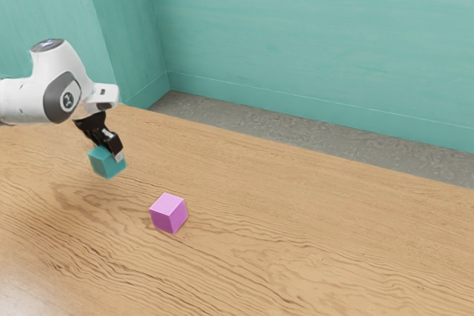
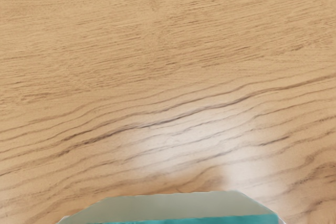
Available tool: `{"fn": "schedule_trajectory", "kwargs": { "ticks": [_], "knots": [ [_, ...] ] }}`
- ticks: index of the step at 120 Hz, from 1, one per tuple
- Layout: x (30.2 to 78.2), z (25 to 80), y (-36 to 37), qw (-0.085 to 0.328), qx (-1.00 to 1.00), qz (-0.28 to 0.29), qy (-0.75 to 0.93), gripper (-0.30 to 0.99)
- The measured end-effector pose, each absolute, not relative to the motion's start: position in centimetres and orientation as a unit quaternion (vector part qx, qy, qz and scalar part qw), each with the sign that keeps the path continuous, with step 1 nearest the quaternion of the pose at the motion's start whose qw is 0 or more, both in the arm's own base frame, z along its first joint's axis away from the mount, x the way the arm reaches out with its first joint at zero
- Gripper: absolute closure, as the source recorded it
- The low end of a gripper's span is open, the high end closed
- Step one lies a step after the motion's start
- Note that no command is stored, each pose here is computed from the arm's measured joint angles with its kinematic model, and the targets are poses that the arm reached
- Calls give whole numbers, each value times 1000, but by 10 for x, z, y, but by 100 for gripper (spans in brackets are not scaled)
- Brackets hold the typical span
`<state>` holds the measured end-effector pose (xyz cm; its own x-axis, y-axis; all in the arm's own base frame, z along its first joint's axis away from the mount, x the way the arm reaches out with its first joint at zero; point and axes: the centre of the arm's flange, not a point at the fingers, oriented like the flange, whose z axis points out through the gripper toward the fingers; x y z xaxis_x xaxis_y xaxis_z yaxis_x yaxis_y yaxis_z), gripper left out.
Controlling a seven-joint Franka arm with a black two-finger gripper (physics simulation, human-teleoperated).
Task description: Pick up the blue block with one arm, and put the blue block on the pink block with one arm
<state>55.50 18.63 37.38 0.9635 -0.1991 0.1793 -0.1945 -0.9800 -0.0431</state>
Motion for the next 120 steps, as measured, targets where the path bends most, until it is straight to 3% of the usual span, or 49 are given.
{"fn": "schedule_trajectory", "kwargs": {
  "ticks": [20,40,120],
  "knots": [
    [567,400,94,-6,-988,-113,103,33],
    [522,404,34,-29,-989,-120,81,33],
    [526,365,17,-28,-994,-104,-14,33]
  ]
}}
